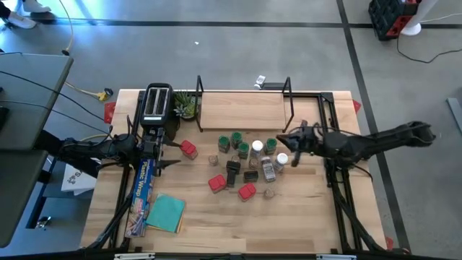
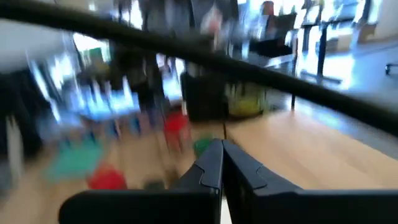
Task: Shelf spices
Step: Put the right green seasoning bottle on the shelf
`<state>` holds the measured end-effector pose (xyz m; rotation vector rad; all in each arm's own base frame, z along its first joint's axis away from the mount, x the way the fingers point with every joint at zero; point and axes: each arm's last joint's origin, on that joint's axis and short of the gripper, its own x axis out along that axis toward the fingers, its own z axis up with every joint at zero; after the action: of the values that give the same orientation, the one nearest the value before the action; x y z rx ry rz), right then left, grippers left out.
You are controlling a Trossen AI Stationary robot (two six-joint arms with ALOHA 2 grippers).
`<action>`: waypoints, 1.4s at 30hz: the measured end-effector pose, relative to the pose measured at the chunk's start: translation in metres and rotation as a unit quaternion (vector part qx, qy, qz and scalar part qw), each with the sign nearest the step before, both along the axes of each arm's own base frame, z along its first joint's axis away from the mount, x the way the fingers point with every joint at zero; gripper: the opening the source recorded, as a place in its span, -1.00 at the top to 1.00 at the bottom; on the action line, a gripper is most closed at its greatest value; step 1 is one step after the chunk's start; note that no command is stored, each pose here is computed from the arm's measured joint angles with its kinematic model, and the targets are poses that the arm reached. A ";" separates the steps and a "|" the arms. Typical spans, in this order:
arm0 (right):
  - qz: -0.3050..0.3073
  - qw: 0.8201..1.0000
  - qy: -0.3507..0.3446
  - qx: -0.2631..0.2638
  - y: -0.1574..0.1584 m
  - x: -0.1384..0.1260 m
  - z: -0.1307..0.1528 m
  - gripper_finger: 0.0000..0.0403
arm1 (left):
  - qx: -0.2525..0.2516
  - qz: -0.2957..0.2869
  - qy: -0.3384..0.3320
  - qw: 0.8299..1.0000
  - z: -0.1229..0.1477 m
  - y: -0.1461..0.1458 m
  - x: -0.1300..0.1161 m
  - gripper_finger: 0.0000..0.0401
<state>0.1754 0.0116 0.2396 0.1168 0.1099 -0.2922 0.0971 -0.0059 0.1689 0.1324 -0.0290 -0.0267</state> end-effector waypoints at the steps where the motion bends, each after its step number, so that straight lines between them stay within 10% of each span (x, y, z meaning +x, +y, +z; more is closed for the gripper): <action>1: 0.013 0.998 0.051 -0.020 0.000 0.005 0.006 1.00 | 0.000 0.000 0.000 1.000 0.000 0.000 0.000 -0.34; 7: -0.124 0.951 0.275 0.065 -0.027 0.002 0.035 1.00 | -0.013 0.000 0.000 1.000 0.000 0.000 0.000 -0.34; 20: -0.225 0.894 0.368 0.126 -0.085 0.007 0.018 1.00 | -0.026 -0.001 0.001 1.000 0.000 0.000 0.000 -0.34; 30: -0.206 0.909 0.346 0.103 -0.097 0.012 0.021 1.00 | -0.026 -0.001 0.001 1.000 0.000 0.000 0.000 -0.34; 35: -0.134 0.939 0.261 0.181 -0.094 0.024 0.029 1.00 | -0.026 -0.001 0.002 1.000 0.000 0.000 0.000 -0.34; 42: 0.008 0.963 0.224 0.151 -0.083 0.036 0.037 0.98 | -0.027 -0.001 0.002 1.000 0.000 0.000 0.000 -0.34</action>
<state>0.2116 -0.0709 0.2770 0.3524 0.6062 -0.2810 0.0971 -0.0059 0.1687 0.0776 -0.0265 -0.0283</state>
